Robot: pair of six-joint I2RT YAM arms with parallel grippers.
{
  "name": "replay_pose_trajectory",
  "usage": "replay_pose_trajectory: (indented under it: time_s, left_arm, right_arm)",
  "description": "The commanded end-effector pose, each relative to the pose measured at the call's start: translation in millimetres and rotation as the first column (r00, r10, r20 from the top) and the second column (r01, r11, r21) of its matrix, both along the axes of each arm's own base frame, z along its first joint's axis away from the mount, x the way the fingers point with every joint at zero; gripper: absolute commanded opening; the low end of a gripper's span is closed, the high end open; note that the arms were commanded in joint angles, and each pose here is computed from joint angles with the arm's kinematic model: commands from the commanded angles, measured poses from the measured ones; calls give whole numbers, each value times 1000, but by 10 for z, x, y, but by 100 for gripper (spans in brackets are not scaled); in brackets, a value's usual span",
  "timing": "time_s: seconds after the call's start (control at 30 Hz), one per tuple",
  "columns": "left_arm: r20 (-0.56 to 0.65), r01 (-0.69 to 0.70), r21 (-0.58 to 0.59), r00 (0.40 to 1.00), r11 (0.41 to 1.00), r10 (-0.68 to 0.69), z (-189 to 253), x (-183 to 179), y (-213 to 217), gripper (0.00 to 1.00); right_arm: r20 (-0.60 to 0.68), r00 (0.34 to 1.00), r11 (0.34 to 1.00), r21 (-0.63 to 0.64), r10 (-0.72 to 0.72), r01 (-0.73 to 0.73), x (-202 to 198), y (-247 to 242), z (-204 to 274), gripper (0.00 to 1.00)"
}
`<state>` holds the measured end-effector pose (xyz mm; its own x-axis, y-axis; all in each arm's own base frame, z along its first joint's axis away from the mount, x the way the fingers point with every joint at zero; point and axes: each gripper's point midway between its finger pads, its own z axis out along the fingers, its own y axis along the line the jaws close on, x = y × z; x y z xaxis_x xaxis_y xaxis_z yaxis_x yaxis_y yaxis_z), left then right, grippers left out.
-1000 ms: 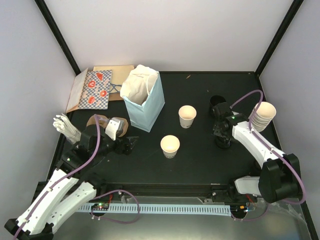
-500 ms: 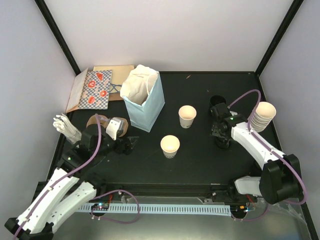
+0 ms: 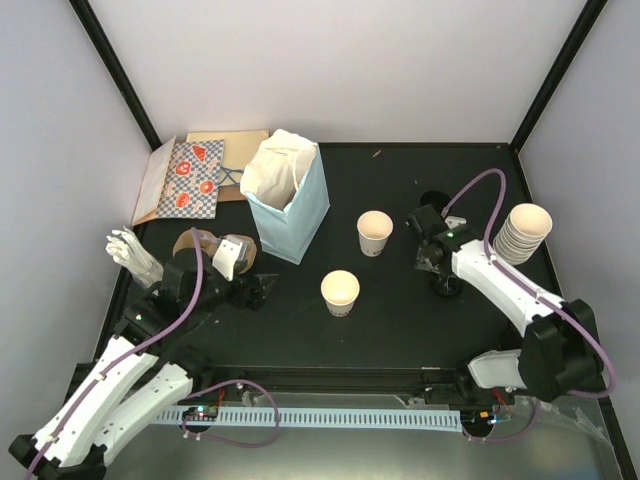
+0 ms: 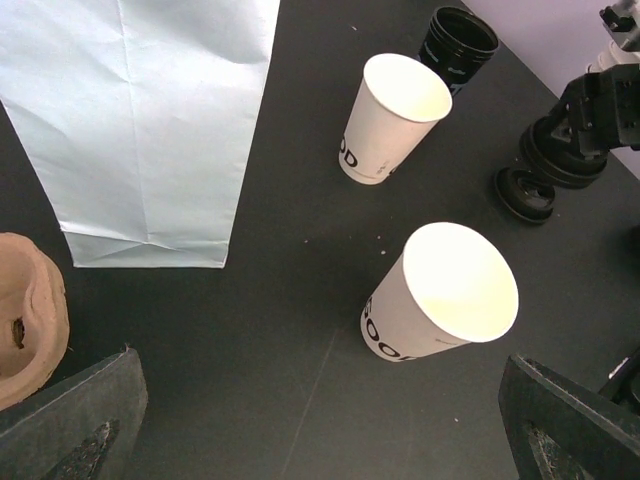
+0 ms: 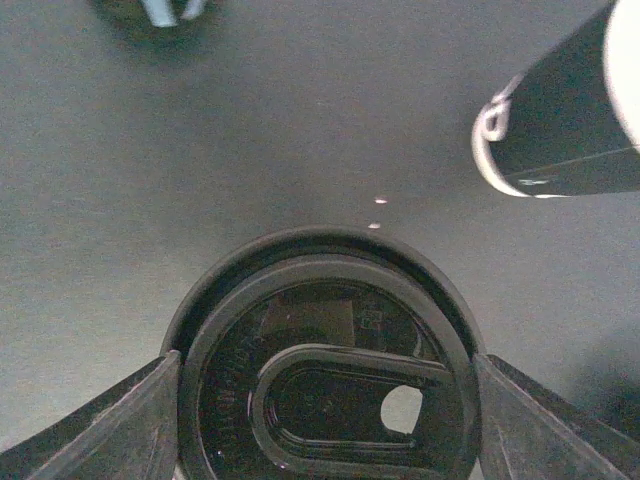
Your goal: Pack the takeout coffee
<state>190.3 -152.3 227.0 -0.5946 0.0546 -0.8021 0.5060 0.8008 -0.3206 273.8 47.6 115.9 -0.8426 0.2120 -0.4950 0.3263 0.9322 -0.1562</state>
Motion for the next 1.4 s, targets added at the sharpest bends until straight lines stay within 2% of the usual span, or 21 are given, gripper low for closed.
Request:
replay_pose_trajectory:
  time_s: [0.0,0.03,0.07,0.1,0.13,0.17,0.2,0.23,0.27,0.33,0.4,0.43,0.5,0.67,0.77,0.87,0.93,1.1,1.37]
  left_arm:
    - [15,33,-12,999,999,-33,51,-3,-67,99]
    - [17,39,-14,999,999,-38,52,-14,-73,99]
    - [22,39,-16,999,999,-38,58,-9,-75,99]
    - [31,38,-16,999,999,-37,68,-2,-75,99]
    - [36,37,-16,999,999,-36,77,5,-74,99]
    - [31,39,-14,999,999,-38,69,4,-78,99]
    - [24,40,-12,999,999,-40,56,1,-80,99]
    - [18,42,-12,999,999,-42,51,-6,-81,99]
    - [15,43,-13,999,999,-43,49,-15,-83,99]
    - [23,40,-16,999,999,-40,59,-16,-74,99]
    - [33,38,-19,999,999,-37,76,-15,-70,99]
    - [32,41,-19,999,999,-41,76,-18,-75,99]
    - [28,47,-17,999,999,-47,65,-15,-86,99]
    - [-2,71,-43,997,997,-71,59,-33,-154,99]
    - [-56,122,-173,989,977,-134,116,-120,-331,99]
    - [-109,190,-356,964,915,-243,205,-234,-623,99]
    - [-112,222,-405,951,887,-289,282,-293,-809,99]
    - [-82,305,-370,930,878,-358,534,-381,-1293,99]
    - [-141,360,-321,896,876,-420,498,-422,-1964,93]
  right_arm:
    - [35,997,977,-201,-63,69,-16,-126,273,77]
    - [103,993,962,-260,-56,81,-7,-126,380,77]
    - [138,990,961,-266,-41,77,17,-90,373,76]
    - [117,993,968,-244,-33,61,32,-84,239,77]
    - [51,999,985,-170,-10,18,44,-14,75,77]
    - [-29,999,1000,-11,23,-23,17,149,-117,78]
    - [-64,996,990,129,59,-51,-11,289,-247,77]
    - [-40,997,976,208,72,-62,6,356,-263,76]
    - [-1,999,980,193,49,-48,18,309,-202,74]
    - [80,997,998,65,20,-25,34,146,-10,73]
    - [78,997,1000,3,2,-2,29,40,78,73]
    - [48,999,999,31,23,-25,19,81,51,73]
    - [30,995,978,181,99,-103,27,296,-15,73]
    - [54,997,984,164,62,-70,-25,195,130,72]
    - [73,991,956,263,113,-128,-54,373,216,72]
    - [78,991,954,274,107,-125,-93,367,320,72]
    - [86,991,953,280,100,-121,-108,359,371,72]
    - [108,991,956,275,73,-100,-154,292,441,72]
    - [140,990,963,270,-21,-18,-251,64,484,72]
